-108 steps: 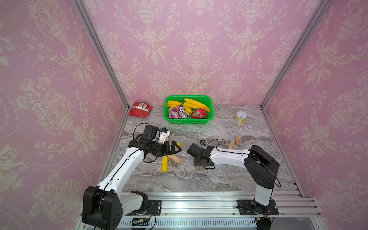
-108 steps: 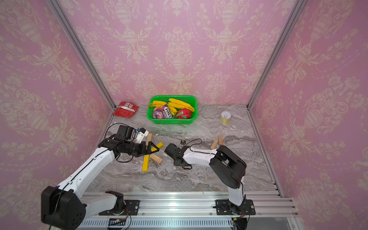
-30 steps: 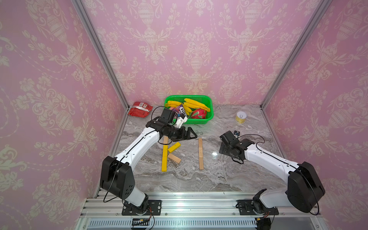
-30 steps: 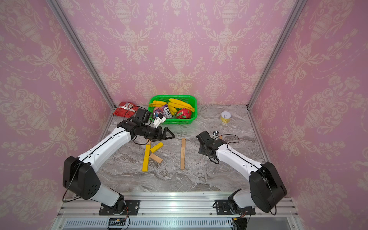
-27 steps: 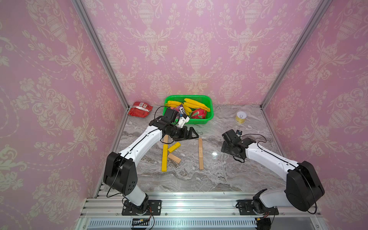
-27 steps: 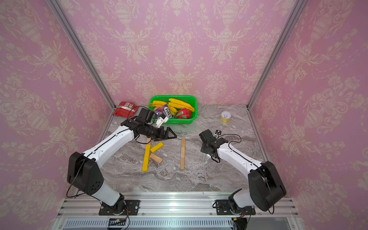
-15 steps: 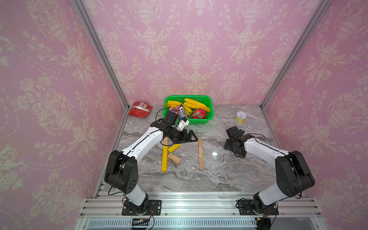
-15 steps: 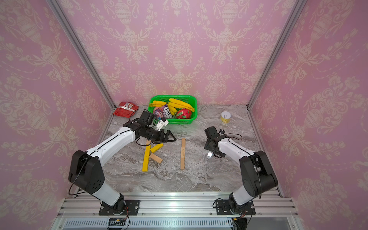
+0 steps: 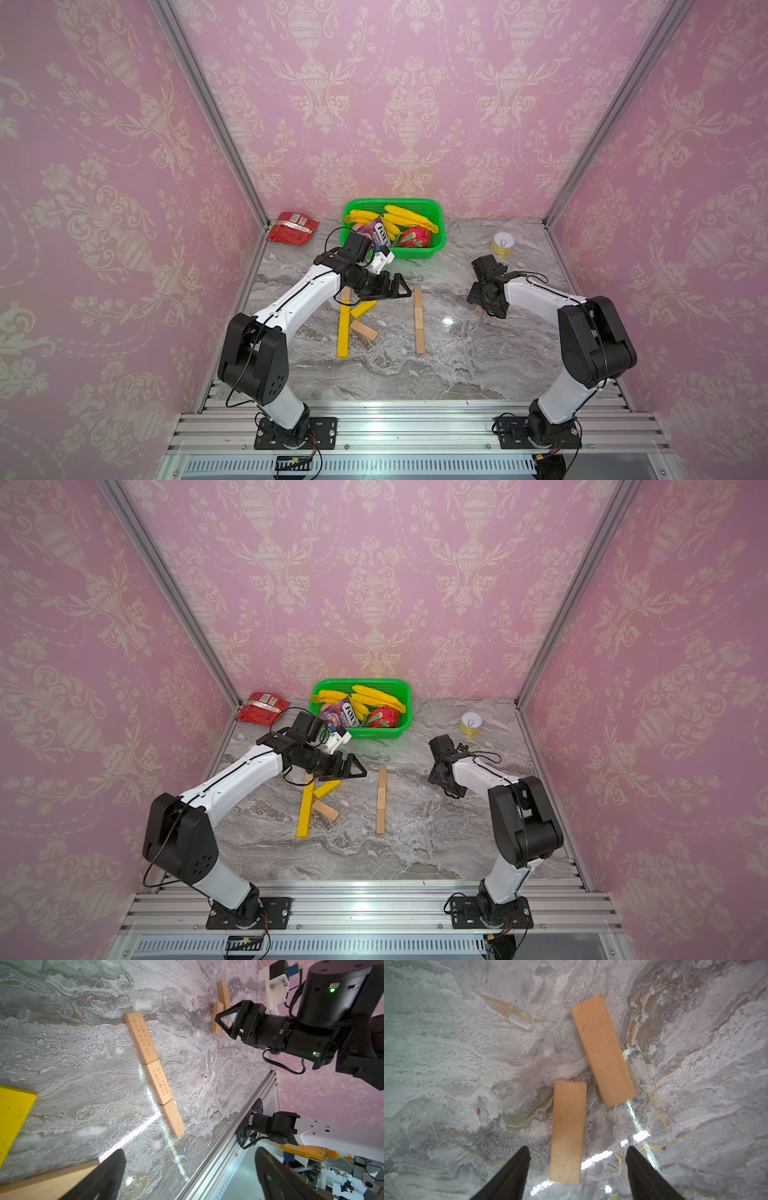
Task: Assemble the letter k with building blocks
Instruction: Pick up the building block from the center of the board.
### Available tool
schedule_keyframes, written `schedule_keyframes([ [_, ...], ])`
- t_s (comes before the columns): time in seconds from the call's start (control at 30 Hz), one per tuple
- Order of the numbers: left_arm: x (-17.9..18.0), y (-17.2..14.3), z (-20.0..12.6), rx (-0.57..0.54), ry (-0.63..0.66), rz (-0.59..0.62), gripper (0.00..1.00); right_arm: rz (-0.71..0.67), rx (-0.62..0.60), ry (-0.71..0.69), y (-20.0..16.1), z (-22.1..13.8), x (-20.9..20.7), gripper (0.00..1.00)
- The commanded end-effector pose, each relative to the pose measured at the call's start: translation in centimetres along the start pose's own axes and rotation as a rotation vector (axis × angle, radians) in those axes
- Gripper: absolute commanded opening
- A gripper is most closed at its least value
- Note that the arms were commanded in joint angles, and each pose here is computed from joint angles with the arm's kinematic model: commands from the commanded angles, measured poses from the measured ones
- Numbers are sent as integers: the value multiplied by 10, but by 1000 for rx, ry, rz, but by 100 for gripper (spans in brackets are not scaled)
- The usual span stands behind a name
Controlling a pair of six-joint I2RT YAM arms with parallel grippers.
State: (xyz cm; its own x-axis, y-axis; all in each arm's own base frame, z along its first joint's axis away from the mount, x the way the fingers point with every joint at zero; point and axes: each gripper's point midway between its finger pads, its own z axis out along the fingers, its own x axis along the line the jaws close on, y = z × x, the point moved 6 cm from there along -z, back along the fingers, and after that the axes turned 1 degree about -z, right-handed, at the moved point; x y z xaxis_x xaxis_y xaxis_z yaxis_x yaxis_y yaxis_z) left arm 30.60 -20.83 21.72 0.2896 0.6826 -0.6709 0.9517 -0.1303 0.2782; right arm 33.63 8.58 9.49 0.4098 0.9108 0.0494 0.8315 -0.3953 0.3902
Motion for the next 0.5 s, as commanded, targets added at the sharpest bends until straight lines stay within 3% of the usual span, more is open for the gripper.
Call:
schedule_keyframes([
  [0.0, -1, -4, -8, -5, 23, 27, 99, 8, -5, 25, 7, 2, 7, 72],
  [0.47, -1, -4, -9, -7, 24, 26, 99, 13, 26, 15, 4, 17, 7, 55],
])
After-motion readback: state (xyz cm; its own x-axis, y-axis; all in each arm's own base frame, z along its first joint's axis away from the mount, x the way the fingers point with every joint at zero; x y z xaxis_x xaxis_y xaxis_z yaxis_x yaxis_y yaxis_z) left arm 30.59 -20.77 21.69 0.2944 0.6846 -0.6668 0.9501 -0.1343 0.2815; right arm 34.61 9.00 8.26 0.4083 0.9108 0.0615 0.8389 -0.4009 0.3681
